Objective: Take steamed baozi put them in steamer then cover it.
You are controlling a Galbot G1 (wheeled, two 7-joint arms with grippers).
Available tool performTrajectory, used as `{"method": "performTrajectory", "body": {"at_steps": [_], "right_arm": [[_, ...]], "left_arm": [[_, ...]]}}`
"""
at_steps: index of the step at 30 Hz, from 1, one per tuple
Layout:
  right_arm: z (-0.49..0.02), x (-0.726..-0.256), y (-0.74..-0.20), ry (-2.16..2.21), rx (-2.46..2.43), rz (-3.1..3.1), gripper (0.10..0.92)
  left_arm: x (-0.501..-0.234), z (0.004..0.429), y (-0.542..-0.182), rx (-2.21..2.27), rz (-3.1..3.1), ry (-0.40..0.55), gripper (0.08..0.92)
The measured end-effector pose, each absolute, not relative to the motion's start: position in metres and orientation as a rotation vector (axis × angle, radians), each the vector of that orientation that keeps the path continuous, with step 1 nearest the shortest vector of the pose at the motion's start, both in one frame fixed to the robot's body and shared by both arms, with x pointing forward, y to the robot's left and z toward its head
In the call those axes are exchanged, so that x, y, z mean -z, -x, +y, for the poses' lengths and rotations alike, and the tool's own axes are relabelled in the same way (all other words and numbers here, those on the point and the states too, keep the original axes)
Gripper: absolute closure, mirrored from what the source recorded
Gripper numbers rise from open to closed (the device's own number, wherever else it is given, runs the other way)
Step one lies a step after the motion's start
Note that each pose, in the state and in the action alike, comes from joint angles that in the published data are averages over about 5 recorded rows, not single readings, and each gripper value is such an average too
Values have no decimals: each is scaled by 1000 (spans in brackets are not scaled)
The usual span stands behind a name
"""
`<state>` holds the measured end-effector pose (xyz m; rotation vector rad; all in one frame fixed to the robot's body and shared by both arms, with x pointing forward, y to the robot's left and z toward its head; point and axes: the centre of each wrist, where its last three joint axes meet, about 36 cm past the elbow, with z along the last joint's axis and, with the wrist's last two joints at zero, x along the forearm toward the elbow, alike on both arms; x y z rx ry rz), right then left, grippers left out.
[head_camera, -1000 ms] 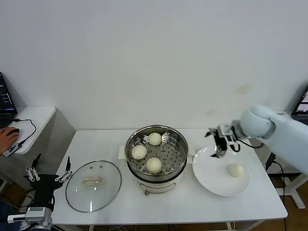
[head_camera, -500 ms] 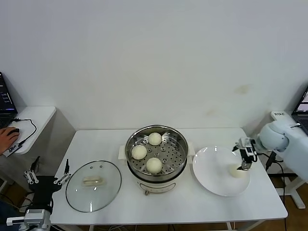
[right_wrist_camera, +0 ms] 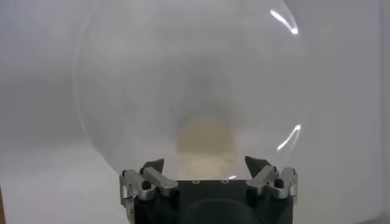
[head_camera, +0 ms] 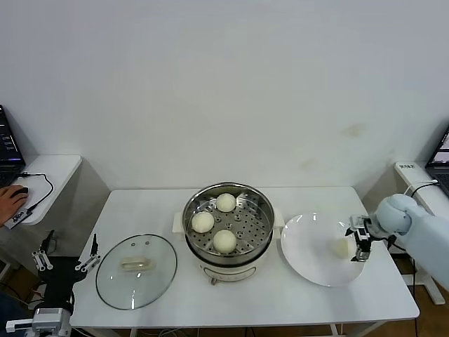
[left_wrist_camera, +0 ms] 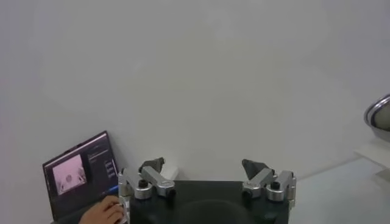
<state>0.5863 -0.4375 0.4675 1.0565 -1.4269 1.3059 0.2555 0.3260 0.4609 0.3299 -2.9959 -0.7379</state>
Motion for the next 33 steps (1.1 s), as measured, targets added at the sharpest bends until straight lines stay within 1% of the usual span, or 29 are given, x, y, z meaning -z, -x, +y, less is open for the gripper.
{"method": "performTrajectory", "body": {"at_steps": [4, 7, 13, 21, 27, 33], "right_arm": [[-436, -460, -591, -1048, -1301, -1431, 209], [-436, -456, -593, -1040, -1296, -1434, 230], [-435, -449, -596, -1031, -1284, -1435, 281], [-433, -450, -601, -1023, -1274, -1446, 373], [-434, -462, -604, -1019, -1271, -1452, 384], [-432, -493, -609, -1018, -1283, -1469, 378]], "left_arm": [[-459, 326, -256, 733, -2992, -334, 177], [-458, 326, -256, 730, -2991, -335, 177], [-457, 327, -257, 729, -2990, -336, 177], [-458, 326, -256, 730, -2993, -335, 177], [-459, 326, -255, 729, -2994, -336, 177], [-458, 324, -254, 725, -2996, -333, 177]]}}
